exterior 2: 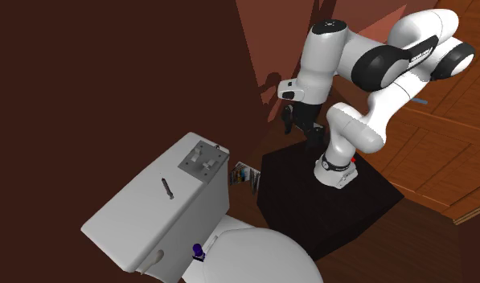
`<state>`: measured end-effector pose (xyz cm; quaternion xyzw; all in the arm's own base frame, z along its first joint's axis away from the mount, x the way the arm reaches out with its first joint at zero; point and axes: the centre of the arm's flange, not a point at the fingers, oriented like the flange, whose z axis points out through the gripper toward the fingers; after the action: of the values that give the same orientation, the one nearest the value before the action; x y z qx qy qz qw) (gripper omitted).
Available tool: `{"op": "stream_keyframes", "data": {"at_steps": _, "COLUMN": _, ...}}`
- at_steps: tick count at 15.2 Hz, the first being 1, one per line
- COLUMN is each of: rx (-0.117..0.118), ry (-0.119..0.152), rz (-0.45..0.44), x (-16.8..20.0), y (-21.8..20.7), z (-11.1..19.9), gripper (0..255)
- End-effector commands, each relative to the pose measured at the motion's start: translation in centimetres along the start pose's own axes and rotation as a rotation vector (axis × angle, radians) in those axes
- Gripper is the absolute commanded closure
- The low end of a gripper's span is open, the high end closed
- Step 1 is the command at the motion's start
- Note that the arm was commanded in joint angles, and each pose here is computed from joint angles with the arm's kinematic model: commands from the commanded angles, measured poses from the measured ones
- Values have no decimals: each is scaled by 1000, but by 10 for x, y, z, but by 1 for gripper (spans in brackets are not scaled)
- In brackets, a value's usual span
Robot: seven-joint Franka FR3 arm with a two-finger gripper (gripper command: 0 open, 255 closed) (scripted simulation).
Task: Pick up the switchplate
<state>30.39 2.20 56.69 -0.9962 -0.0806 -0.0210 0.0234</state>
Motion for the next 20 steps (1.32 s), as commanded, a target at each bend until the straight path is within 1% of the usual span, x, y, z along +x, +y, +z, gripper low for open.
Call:
{"op": "stream_keyframes", "data": {"at_steps": 1, "rx": 0, "ry": 0, "rz": 0, "x": 0, "y": 0, "z": 0, "gripper": 0}}
{"op": "stream_keyframes", "data": {"at_steps": 20, "rx": -24, "ry": -19, "rz": -86, "x": 166, "y": 176, "z": 64, "gripper": 0}}
